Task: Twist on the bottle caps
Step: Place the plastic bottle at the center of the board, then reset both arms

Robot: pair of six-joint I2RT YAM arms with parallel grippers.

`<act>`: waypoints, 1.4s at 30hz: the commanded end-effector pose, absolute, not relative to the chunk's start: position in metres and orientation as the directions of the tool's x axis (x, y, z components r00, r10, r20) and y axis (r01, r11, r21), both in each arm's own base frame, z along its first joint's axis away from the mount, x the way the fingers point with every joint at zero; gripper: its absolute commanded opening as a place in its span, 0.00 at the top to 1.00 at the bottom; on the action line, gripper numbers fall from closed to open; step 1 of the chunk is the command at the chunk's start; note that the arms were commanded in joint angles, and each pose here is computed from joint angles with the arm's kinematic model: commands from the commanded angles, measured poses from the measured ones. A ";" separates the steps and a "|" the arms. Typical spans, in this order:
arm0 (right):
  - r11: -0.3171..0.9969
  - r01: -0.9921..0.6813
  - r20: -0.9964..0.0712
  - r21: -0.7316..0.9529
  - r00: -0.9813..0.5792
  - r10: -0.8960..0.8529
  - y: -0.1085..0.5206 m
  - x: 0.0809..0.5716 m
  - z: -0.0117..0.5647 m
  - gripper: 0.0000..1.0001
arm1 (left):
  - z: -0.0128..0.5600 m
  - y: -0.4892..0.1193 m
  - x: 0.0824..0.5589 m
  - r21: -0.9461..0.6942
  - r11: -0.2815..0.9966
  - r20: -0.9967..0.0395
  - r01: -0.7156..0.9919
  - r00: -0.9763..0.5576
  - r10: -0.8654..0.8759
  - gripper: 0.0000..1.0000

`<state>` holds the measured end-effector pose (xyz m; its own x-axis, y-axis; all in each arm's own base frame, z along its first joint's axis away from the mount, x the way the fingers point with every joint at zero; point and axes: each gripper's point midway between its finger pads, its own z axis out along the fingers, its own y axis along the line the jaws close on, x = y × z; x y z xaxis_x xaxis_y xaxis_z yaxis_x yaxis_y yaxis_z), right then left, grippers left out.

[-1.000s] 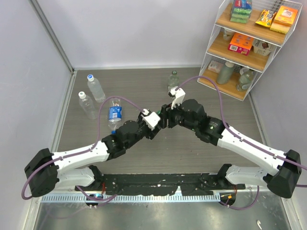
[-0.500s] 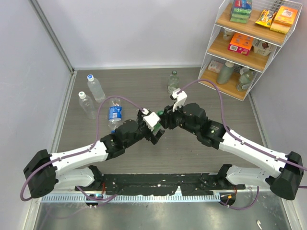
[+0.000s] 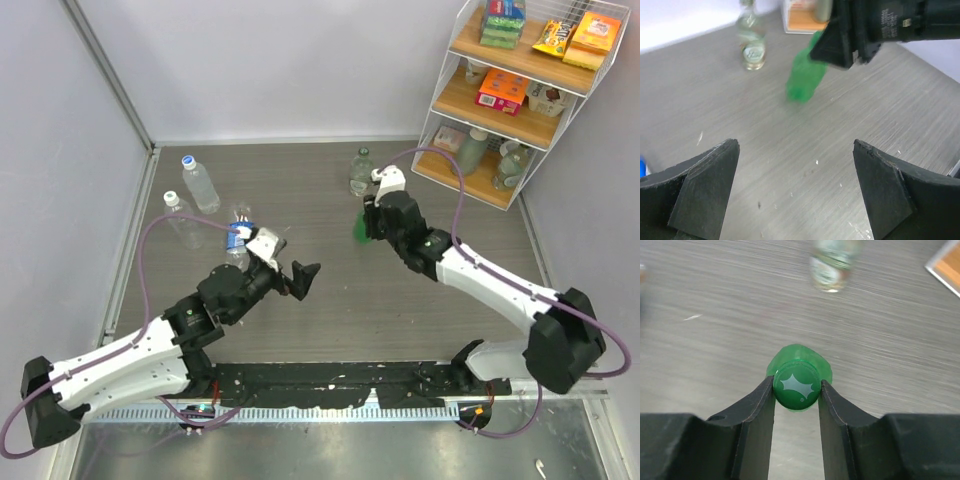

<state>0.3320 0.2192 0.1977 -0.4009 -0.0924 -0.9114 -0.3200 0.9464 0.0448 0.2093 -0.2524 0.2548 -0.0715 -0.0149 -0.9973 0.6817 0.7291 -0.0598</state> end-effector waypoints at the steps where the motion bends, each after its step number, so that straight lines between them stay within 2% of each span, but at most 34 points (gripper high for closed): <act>1: 0.985 -0.167 -0.942 -0.031 -0.325 -0.085 0.179 0.378 0.214 0.99 | 0.237 -0.203 0.223 -0.295 0.893 -0.934 0.340 -0.300 -0.194 0.00; 3: 0.992 -0.120 -0.935 -0.043 -0.344 -0.082 0.163 0.390 0.206 0.99 | 0.233 -0.176 0.221 -0.394 0.913 -0.861 0.105 -0.391 -0.326 0.00; 4: 0.992 -0.120 -0.931 -0.044 -0.356 -0.084 0.159 0.392 0.201 0.99 | 0.236 -0.172 0.218 -0.426 0.904 -0.828 0.044 -0.421 -0.370 0.00; 8: 0.996 -0.089 -0.915 -0.020 -0.401 -0.054 0.146 0.400 0.185 0.98 | 0.235 -0.183 0.205 -0.405 0.912 -0.789 0.068 -0.531 -0.310 0.00; 12: 0.998 -0.065 -0.906 -0.023 -0.420 -0.048 0.139 0.401 0.179 0.90 | 0.227 -0.197 0.202 -0.430 0.899 -0.758 0.084 -0.575 -0.309 0.00; 14: 0.999 -0.049 -0.893 -0.024 -0.448 -0.043 0.134 0.400 0.173 0.82 | 0.228 -0.203 0.200 -0.438 0.892 -0.750 0.108 -0.591 -0.297 0.00; 15: 0.999 -0.043 -0.891 -0.024 -0.452 -0.041 0.133 0.401 0.172 0.73 | 0.227 -0.204 0.200 -0.437 0.893 -0.749 0.107 -0.594 -0.295 0.00; 16: 0.999 -0.040 -0.889 -0.027 -0.455 -0.042 0.132 0.401 0.171 0.71 | 0.228 -0.204 0.199 -0.439 0.892 -0.748 0.110 -0.594 -0.295 0.00; 19: 0.999 -0.026 -0.887 -0.022 -0.461 -0.031 0.128 0.401 0.172 0.39 | 0.227 -0.203 0.199 -0.445 0.889 -0.751 0.110 -0.587 -0.303 0.00; 21: 0.999 -0.023 -0.889 -0.025 -0.457 -0.032 0.128 0.402 0.175 0.22 | 0.225 -0.202 0.199 -0.451 0.886 -0.750 0.111 -0.584 -0.309 0.00; 23: 0.999 -0.024 -0.891 -0.024 -0.453 -0.032 0.128 0.403 0.178 0.18 | 0.225 -0.203 0.198 -0.461 0.880 -0.749 0.119 -0.584 -0.313 0.00; 36: 1.000 -0.018 -0.928 0.018 -0.373 0.010 0.119 0.388 0.220 0.15 | 0.219 -0.204 0.198 -0.453 0.884 -0.746 0.117 -0.593 -0.304 0.00; 41: 0.996 0.044 -0.951 0.079 -0.296 0.089 0.105 0.375 0.245 0.14 | 0.217 -0.209 0.199 -0.447 0.886 -0.744 0.120 -0.601 -0.293 0.00; 42: 0.988 0.074 -0.950 0.134 -0.274 0.150 0.103 0.372 0.251 0.14 | 0.216 -0.210 0.200 -0.443 0.888 -0.743 0.121 -0.603 -0.289 0.00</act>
<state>0.3771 0.1161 0.2126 -0.3963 0.0033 -0.9181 -0.0211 0.9997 0.0127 0.1963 -0.2021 0.2122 -0.6080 -0.2683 -0.7472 0.1189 0.8997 -0.4199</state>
